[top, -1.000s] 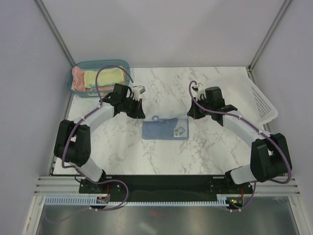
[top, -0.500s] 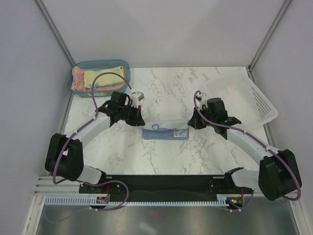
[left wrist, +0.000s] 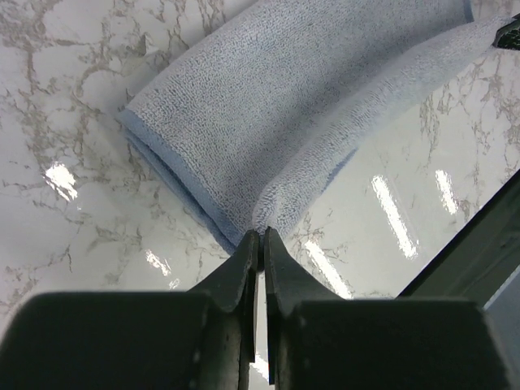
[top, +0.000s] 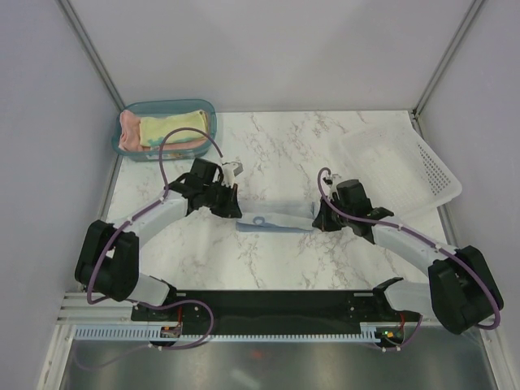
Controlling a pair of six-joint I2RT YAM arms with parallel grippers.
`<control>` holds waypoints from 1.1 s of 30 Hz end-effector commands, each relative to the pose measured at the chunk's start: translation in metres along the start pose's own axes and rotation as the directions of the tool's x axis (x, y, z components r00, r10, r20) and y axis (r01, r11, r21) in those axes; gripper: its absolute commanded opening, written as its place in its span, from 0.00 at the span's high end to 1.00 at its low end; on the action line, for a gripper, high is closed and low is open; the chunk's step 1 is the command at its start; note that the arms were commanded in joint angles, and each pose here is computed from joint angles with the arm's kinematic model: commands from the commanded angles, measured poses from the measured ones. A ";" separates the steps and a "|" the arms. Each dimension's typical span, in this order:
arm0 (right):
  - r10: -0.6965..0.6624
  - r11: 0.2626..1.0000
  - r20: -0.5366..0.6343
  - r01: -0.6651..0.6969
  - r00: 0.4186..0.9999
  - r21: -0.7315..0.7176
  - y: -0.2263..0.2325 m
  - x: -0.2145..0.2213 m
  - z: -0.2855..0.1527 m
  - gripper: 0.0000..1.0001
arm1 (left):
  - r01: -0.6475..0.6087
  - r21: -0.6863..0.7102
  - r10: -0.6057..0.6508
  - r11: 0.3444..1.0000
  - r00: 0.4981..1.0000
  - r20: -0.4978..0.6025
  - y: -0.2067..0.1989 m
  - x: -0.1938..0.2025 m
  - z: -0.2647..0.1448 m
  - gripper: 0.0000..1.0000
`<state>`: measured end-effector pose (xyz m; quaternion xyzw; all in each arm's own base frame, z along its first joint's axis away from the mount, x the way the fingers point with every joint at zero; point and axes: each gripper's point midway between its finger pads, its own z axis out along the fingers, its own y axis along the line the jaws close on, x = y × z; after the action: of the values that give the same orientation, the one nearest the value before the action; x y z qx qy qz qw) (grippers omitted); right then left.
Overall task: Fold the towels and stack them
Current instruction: Fold the towel, then neatly place the folded towel into the bin
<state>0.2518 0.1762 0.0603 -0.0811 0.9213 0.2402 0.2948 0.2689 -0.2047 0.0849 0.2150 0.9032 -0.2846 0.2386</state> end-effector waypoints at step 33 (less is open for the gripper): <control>0.174 0.968 0.061 -0.183 0.983 0.175 -0.012 -0.056 0.022 0.54 | 0.097 -0.147 -0.111 0.984 0.990 -0.086 0.028 -0.029 0.032 0.51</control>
<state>0.2927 0.1716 0.0572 0.0307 0.9457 0.1788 0.2695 0.2973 -0.2020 0.0593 0.1729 0.9461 -0.2154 0.1690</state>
